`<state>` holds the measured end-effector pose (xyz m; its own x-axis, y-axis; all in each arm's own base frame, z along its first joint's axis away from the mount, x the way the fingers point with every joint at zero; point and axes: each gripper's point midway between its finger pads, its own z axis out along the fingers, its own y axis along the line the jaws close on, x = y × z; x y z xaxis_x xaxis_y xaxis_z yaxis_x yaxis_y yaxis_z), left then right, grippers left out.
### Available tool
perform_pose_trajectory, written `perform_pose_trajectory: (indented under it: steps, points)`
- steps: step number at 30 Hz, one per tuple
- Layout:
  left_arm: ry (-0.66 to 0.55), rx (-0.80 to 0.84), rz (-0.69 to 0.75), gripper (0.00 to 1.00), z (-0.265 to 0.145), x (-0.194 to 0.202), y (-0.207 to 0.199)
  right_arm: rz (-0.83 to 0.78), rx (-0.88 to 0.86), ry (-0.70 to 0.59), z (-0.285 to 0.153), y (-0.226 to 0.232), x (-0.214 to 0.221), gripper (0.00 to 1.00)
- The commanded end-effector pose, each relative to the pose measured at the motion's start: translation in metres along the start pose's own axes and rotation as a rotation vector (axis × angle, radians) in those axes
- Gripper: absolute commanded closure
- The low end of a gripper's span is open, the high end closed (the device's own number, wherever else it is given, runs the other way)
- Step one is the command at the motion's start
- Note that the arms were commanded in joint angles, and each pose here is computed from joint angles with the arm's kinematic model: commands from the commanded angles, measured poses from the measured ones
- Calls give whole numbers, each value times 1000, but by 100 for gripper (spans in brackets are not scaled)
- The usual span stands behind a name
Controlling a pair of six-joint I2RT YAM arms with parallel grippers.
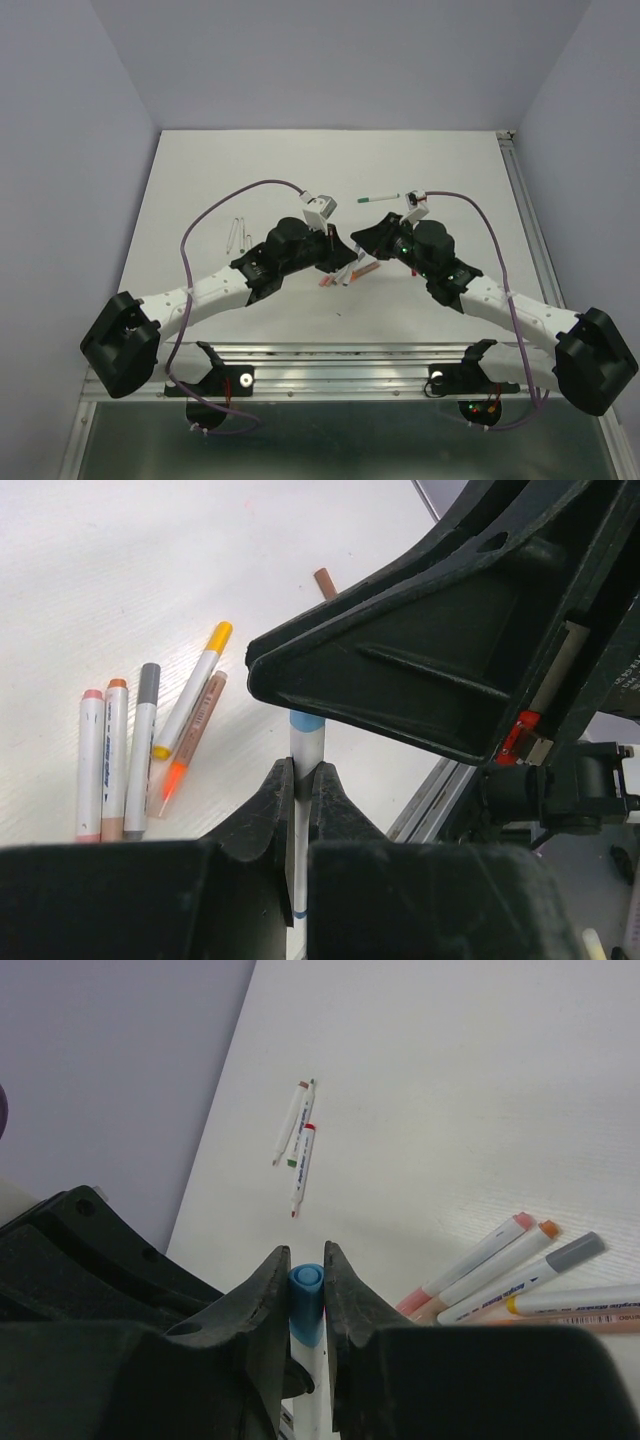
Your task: Open the pen caps
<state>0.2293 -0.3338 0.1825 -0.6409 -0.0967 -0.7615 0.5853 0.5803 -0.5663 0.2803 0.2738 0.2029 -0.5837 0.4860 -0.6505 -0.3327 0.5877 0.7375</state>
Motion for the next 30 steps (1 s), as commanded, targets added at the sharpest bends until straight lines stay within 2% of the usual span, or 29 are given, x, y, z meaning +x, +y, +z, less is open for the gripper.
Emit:
perform_pose_trajectory:
  steps: [1, 3, 8, 14, 19, 23, 28, 29, 30]
  points:
    - [-75, 91, 3, 100, -2, -26, -27, -11, -94, -94, 0, 36, -32, 92]
    - [-70, 100, 7, 100, -4, -23, -28, -9, -57, -136, 2, 31, -40, 99]
    - [-3, 100, 4, 100, -11, 11, -22, -19, 17, -241, 6, 31, -72, 99]
    - [123, 65, -33, 100, -27, 82, -16, -57, 115, -425, 8, 30, -150, 99]
    - [180, 98, -51, 100, -43, 114, -27, -61, 121, -509, 9, 26, -200, 99]
    - [169, 77, -67, 100, -46, 112, -27, -75, 124, -540, 9, 27, -225, 99]
    - [122, 9, -22, 100, -40, 89, -25, -91, 104, -446, 12, 19, -199, 99]
    - [116, -5, -8, 96, -36, 79, -29, -91, 97, -421, 10, 16, -190, 99]
    - [110, -11, 2, 85, -33, 72, -31, -95, 82, -416, 9, 20, -190, 99]
